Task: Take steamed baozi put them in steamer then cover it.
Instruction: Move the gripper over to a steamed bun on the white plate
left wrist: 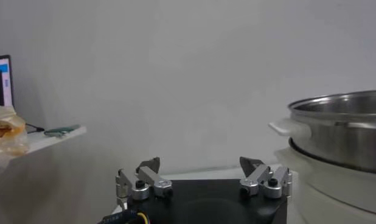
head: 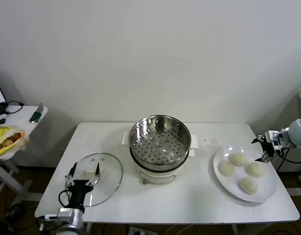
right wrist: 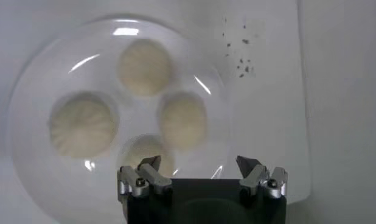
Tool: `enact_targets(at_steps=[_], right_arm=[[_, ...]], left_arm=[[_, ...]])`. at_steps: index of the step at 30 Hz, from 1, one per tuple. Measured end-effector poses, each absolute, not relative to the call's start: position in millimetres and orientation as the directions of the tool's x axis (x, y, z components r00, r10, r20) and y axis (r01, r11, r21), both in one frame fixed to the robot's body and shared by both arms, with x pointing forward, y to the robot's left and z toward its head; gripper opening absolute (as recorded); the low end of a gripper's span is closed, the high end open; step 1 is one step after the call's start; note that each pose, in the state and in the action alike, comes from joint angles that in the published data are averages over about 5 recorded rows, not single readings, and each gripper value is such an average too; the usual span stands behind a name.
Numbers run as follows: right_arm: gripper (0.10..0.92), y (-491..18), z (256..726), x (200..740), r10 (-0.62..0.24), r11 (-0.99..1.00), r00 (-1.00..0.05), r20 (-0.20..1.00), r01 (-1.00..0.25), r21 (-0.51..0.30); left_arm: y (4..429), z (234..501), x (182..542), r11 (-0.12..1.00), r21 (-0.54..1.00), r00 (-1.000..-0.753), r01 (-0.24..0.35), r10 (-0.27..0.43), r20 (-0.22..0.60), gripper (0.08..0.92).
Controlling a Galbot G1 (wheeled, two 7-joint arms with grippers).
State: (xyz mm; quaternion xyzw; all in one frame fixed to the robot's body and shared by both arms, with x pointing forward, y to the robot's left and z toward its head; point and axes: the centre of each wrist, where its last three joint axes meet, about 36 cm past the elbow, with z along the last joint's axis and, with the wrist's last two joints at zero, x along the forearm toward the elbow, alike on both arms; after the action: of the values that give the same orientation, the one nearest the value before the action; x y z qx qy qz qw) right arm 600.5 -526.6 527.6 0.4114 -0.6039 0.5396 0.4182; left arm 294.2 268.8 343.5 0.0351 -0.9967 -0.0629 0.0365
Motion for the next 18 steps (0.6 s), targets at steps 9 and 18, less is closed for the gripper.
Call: enact_targets(at_steps=[9, 18], right_arm=[[0.823, -500.2, 507.8, 640.1, 0.034, 0.011, -0.194, 0.980, -0.981, -0.194], [0.823, -476.3, 487.0, 662.4, 0.066, -0.024, -0.143, 0.988, -0.990, -0.141]], left_arm=[[276.8, 343.0, 296.1, 0.988, 0.134, -0.992, -0.081, -0.092, 0.083, 0.823], [282.6, 341.7, 298.1, 0.987, 0.138, -0.990, -0.088, -0.102, 0.096, 0.823]])
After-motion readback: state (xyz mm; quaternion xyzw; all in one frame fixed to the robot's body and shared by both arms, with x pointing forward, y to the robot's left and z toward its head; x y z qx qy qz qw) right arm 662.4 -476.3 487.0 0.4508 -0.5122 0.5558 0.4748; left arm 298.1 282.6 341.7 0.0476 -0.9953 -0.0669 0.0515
